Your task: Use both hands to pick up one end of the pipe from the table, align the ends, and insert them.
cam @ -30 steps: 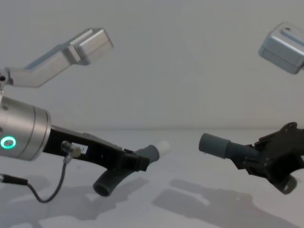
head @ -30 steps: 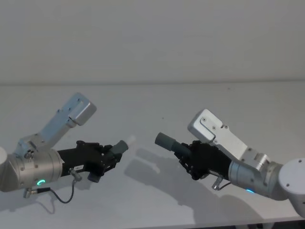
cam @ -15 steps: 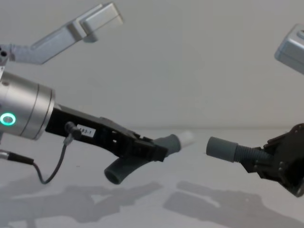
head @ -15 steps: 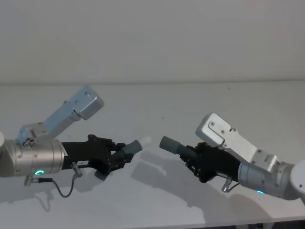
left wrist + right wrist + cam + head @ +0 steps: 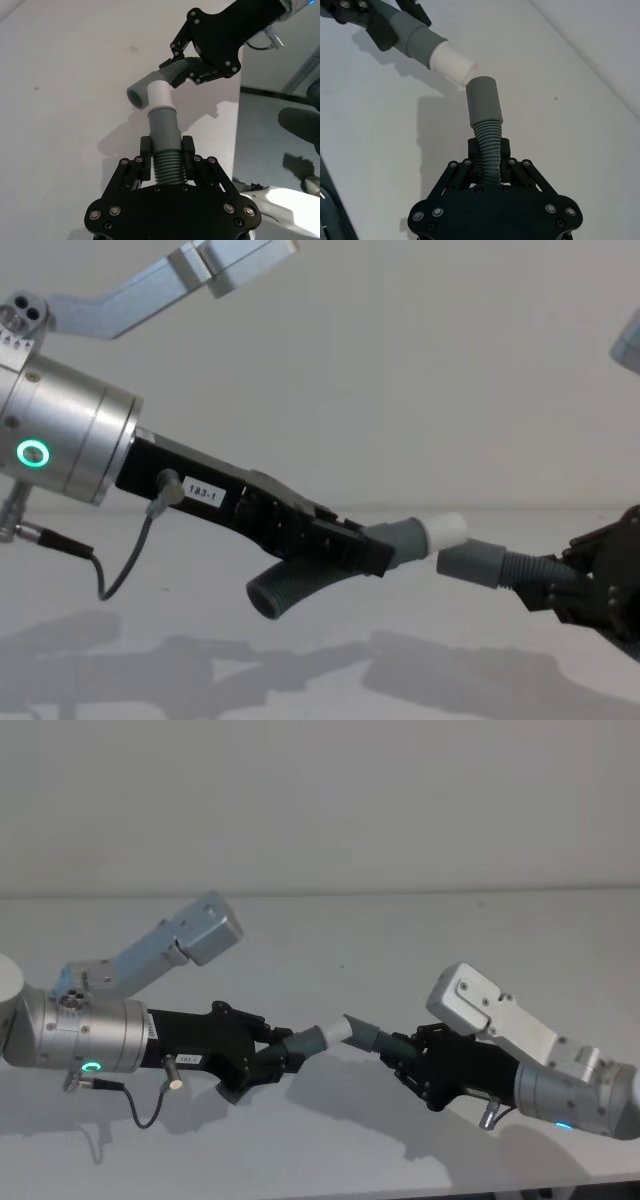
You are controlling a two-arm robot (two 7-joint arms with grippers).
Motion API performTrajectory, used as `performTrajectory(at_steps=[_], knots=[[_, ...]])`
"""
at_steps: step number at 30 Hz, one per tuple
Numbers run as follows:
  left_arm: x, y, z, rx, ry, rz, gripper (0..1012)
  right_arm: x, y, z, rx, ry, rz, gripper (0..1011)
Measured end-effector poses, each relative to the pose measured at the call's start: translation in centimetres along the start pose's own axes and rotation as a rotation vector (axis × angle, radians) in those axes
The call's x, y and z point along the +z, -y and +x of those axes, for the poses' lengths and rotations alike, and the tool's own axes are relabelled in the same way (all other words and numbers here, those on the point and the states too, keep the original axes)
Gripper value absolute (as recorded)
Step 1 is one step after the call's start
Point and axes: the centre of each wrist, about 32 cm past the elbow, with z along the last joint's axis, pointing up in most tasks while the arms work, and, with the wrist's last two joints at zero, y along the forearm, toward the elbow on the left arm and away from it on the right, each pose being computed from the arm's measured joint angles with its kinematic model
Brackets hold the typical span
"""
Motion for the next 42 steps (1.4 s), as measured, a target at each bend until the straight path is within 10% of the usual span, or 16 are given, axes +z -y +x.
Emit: performTrajectory(at_steps=[42], knots=[[1.66, 0.09, 2.20, -0.138, 0.061, 0.052, 328, -4.2, 3.6, 3.1, 0.083, 0.078, 0.131, 193]])
